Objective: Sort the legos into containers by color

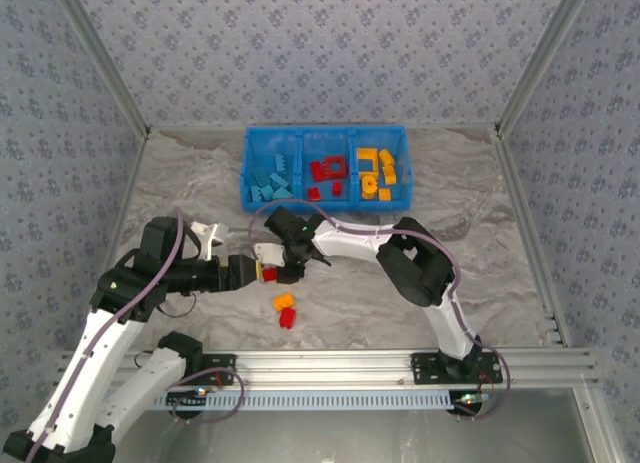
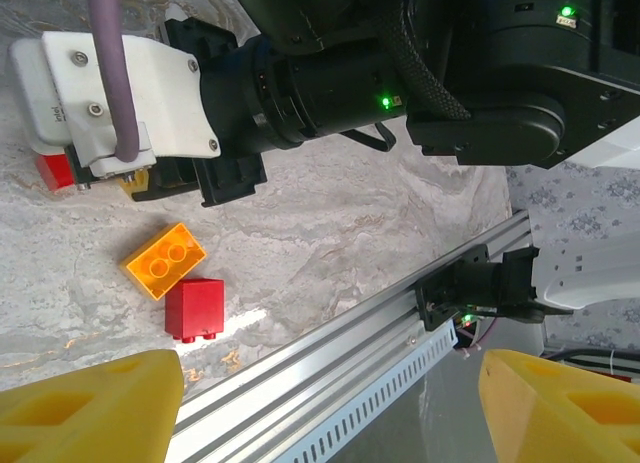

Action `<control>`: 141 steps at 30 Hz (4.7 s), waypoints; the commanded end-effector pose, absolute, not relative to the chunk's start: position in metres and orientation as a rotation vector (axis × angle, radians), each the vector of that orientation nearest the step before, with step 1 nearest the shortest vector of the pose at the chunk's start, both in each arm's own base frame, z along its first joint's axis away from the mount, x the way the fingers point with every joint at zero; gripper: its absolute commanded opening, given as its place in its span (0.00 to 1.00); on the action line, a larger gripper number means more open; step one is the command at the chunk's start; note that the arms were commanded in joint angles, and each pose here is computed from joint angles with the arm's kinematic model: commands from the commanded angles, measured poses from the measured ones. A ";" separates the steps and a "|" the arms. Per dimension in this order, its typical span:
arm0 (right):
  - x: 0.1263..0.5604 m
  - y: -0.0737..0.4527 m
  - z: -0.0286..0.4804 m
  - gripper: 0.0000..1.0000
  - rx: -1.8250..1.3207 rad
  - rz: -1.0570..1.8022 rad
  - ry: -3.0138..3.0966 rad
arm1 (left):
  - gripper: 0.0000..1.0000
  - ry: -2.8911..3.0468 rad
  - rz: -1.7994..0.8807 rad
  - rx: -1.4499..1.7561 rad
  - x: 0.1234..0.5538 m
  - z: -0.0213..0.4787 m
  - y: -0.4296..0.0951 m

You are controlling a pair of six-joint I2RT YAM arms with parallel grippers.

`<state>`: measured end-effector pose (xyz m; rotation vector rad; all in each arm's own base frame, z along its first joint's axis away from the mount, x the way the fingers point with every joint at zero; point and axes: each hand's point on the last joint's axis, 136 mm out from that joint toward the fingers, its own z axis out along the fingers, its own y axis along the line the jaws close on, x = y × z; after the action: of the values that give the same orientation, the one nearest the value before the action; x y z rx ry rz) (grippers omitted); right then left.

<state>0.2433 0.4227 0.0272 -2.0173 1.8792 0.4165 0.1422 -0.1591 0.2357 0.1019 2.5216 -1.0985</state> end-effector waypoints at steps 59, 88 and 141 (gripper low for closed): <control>0.467 0.282 0.078 0.14 -0.232 0.116 2.696 | 0.73 2.293 -0.669 0.035 0.265 0.275 -0.211; 0.419 0.295 0.201 0.45 -0.363 0.150 2.344 | 0.72 2.551 -0.578 0.014 0.215 0.228 -0.186; 0.100 0.247 0.241 0.66 -0.751 0.862 2.052 | 0.31 2.864 -0.297 0.362 0.143 0.125 -0.253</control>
<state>0.0925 0.2521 0.2174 -0.7781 2.1216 0.8868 0.1185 -0.2422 0.0678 0.3969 2.9731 -0.1797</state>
